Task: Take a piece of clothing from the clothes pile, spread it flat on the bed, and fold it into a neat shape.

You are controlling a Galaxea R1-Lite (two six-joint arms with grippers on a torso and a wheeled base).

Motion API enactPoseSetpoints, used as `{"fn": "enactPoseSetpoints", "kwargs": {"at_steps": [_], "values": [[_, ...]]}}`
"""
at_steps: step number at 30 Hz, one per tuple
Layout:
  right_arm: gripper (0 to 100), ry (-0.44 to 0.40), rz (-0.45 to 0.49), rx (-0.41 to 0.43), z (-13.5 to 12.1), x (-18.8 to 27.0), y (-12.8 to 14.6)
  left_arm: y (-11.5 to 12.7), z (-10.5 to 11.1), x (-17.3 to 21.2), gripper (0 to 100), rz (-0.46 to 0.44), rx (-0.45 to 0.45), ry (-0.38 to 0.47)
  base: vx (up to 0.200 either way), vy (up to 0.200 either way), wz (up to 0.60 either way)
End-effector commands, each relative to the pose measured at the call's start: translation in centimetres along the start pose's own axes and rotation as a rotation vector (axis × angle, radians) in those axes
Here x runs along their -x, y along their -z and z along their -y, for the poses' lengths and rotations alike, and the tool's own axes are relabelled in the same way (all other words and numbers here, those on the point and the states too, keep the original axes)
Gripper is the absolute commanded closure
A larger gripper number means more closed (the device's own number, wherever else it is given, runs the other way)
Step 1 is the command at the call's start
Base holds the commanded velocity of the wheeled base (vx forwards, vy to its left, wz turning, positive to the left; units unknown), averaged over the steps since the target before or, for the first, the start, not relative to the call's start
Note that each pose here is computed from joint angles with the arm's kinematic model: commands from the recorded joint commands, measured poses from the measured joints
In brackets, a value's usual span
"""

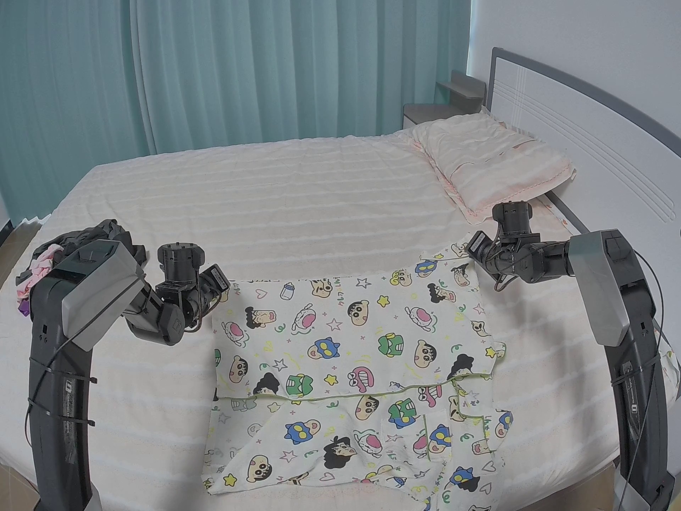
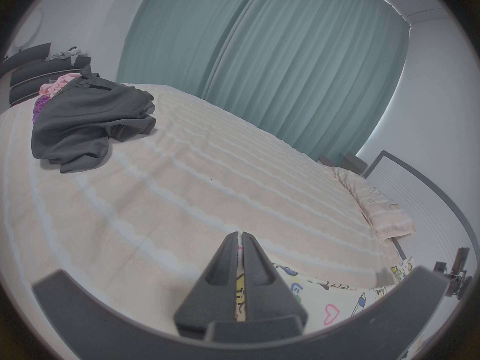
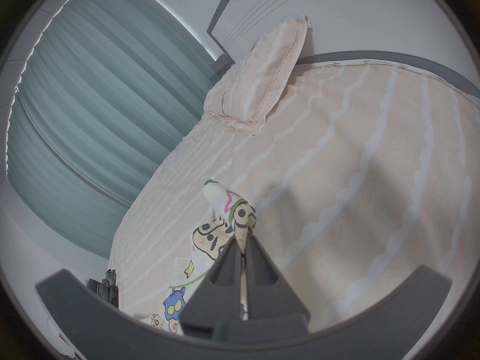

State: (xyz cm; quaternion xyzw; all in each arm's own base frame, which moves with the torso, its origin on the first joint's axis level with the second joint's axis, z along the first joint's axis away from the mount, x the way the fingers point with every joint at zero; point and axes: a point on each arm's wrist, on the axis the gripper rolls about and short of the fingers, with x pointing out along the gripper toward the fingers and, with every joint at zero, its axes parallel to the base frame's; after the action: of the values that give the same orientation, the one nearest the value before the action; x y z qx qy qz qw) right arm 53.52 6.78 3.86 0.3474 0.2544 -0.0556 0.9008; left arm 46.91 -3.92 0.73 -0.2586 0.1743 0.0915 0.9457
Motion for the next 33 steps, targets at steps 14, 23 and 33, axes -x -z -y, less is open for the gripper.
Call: {"fn": "enactPoseSetpoints", "kwargs": {"at_steps": [14,23,33], "values": [[0,0.041,-0.003,0.0,1.4,-0.9,0.5,0.1,0.0,-1.7,0,0.045,0.008,-0.044,0.0,0.0,0.0],[0,0.038,0.085,0.035,1.8,1.2,-4.1,-1.4,-0.4,1.4,0,0.004,0.053,-0.026,0.0,0.0,0.0],[0,0.002,-0.036,0.129,5.2,11.5,-0.9,-2.6,-0.6,13.0,0,-0.171,0.149,0.141,0.0,0.0,0.0]]}}
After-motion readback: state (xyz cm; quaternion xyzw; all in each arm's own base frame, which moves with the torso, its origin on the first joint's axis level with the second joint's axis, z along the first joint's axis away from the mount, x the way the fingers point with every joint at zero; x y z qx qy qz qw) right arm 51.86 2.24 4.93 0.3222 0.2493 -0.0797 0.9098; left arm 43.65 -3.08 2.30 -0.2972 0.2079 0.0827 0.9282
